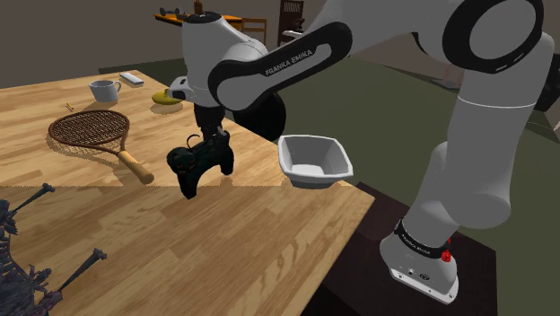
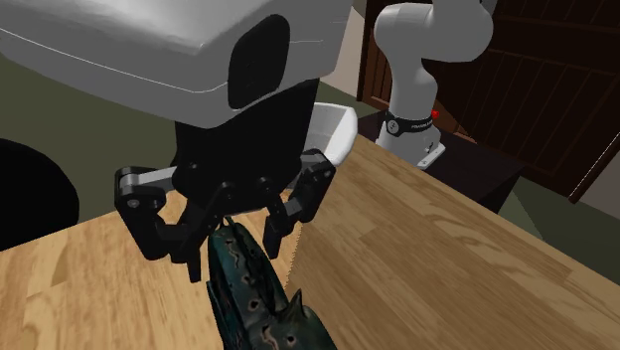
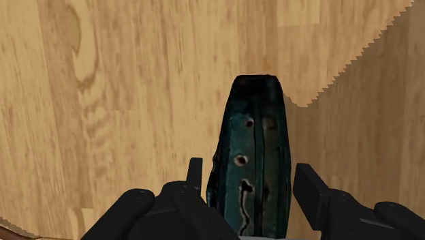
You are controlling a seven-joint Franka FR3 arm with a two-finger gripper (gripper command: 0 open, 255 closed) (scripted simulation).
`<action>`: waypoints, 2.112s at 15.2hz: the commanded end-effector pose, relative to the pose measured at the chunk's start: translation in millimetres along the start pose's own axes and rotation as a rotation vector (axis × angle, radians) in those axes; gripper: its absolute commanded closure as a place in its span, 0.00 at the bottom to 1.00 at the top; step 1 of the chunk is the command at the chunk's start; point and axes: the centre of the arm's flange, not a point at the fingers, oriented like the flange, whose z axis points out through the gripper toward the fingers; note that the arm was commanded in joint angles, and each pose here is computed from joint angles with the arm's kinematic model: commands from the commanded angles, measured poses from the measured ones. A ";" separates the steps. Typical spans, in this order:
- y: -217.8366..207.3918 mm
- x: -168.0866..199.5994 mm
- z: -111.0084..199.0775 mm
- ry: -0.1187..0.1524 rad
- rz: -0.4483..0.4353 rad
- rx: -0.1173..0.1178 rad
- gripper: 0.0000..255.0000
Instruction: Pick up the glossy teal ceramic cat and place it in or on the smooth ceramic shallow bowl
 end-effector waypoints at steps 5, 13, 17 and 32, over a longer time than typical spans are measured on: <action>5.8 -3.1 -29.6 0.000 0.000 -0.001 1.00; 13.9 -6.6 -70.9 0.000 0.000 -0.001 1.00; 17.9 -8.3 -91.6 0.000 0.000 -0.001 1.00; 25.6 -25.9 -164.6 0.000 0.000 -0.001 1.00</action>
